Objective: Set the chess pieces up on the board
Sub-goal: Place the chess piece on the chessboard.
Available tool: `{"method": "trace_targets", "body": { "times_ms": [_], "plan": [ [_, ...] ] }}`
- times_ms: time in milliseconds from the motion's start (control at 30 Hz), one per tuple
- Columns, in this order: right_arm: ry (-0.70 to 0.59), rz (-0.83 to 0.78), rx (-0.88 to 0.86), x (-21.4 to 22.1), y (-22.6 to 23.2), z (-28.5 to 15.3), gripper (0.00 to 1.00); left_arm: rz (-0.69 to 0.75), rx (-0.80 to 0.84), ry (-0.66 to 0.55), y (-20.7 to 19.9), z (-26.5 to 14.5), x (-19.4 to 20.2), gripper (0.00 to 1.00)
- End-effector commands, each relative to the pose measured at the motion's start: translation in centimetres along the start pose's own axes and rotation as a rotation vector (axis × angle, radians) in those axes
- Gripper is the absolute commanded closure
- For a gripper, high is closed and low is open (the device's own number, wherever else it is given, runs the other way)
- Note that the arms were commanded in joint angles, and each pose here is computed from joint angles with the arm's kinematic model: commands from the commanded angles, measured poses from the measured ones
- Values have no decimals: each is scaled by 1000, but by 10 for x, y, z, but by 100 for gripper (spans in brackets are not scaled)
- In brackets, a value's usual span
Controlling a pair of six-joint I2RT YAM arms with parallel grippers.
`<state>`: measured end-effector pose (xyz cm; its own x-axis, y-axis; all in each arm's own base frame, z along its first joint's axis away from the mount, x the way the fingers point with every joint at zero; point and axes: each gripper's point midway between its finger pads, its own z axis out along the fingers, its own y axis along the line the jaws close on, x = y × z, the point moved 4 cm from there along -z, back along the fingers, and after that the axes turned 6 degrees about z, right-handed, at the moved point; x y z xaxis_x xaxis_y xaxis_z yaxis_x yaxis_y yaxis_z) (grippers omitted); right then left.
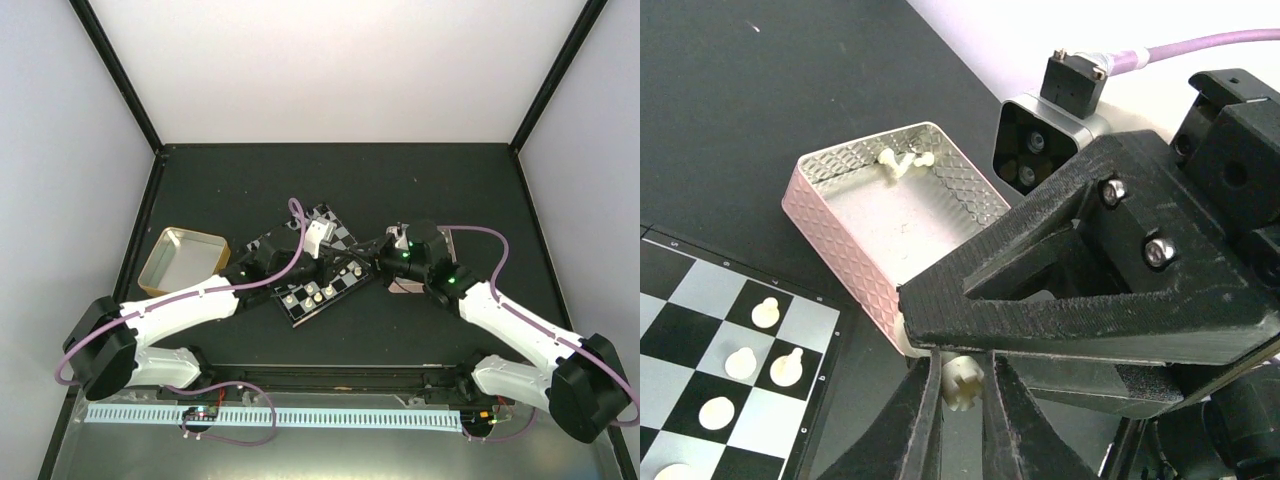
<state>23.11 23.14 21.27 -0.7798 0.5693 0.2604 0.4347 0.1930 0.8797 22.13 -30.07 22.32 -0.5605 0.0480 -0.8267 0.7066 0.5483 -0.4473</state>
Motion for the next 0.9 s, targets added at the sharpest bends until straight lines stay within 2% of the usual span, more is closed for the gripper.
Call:
{"method": "trace_targets", "body": {
  "times_ms": [0,100,200,333,500,667,867],
  "plan": [
    [35,-58,-18,11,13,-1,75,47,-6,-53,-9,-5,-23,99],
    [-9,-115,12,5,12,-2,52,39,-34,-19,-6,-8,-19,98],
    [-58,-184,19,0,14,-6,41,18,-84,50,0,-17,-6,98],
    [-129,-298,11,-8,22,-16,36,-23,-179,159,11,-37,15,98],
    [-225,-446,49,-20,29,-27,34,-93,-287,273,21,-76,42,98],
    [-316,-544,115,-31,35,-35,34,-161,-388,321,32,-111,66,99],
    [-358,-561,152,-37,32,-38,34,-213,-464,359,41,-139,84,98]
  ]
}}
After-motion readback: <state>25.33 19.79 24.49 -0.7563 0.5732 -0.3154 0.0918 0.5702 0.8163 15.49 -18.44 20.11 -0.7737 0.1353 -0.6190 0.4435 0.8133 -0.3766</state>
